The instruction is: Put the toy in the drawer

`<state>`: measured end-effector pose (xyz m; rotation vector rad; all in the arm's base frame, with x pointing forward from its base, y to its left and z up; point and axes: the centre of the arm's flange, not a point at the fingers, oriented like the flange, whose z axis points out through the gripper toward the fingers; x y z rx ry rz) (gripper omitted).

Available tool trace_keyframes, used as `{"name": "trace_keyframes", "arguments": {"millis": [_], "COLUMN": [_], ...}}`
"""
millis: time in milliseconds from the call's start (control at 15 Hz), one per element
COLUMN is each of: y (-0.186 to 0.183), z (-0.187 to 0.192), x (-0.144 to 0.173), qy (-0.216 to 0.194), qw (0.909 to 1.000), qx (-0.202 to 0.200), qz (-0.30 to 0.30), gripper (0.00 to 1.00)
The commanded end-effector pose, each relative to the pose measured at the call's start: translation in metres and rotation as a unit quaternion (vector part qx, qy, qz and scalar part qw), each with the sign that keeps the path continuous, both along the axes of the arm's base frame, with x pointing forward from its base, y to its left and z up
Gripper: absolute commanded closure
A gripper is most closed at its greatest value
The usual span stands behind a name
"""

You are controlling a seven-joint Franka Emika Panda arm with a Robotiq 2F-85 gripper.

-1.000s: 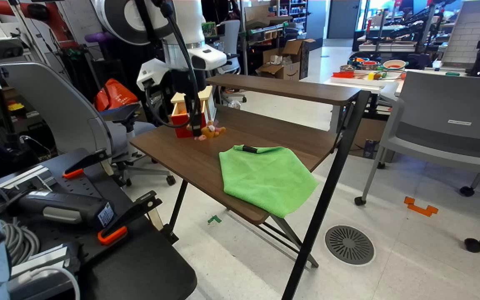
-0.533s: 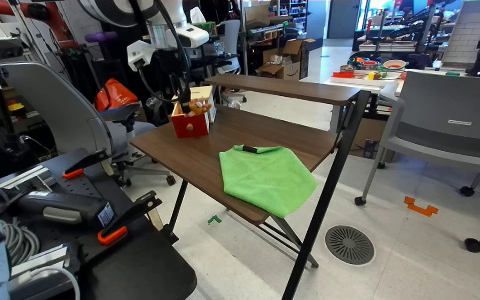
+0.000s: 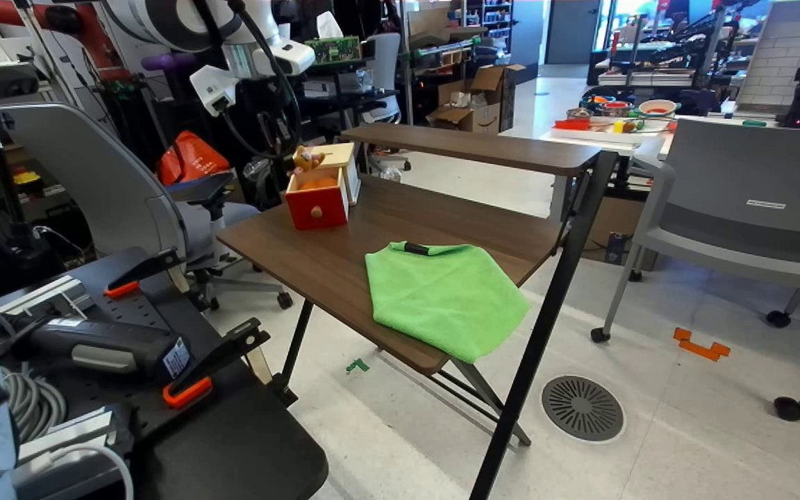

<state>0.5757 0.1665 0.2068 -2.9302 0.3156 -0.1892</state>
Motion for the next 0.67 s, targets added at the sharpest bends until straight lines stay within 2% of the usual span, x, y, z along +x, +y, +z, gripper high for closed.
{"name": "trace_keyframes", "arguments": {"millis": [0,467,533,600], "y": [0.019,0.026,0.026,0.025], "z": [-0.018,-0.055,-0.058,-0.059], "x": [0.012,0.019,0.018,0.019], "qy": [-0.015,0.003,0.005,0.009], "qw": [0.9998,0.9999,0.9999,0.9999], "qx": [0.009,0.01,0.006,0.005], "qz": [0.003,0.01,0.008,0.012], "gripper": [1.0,1.0,0.74,0.73]}}
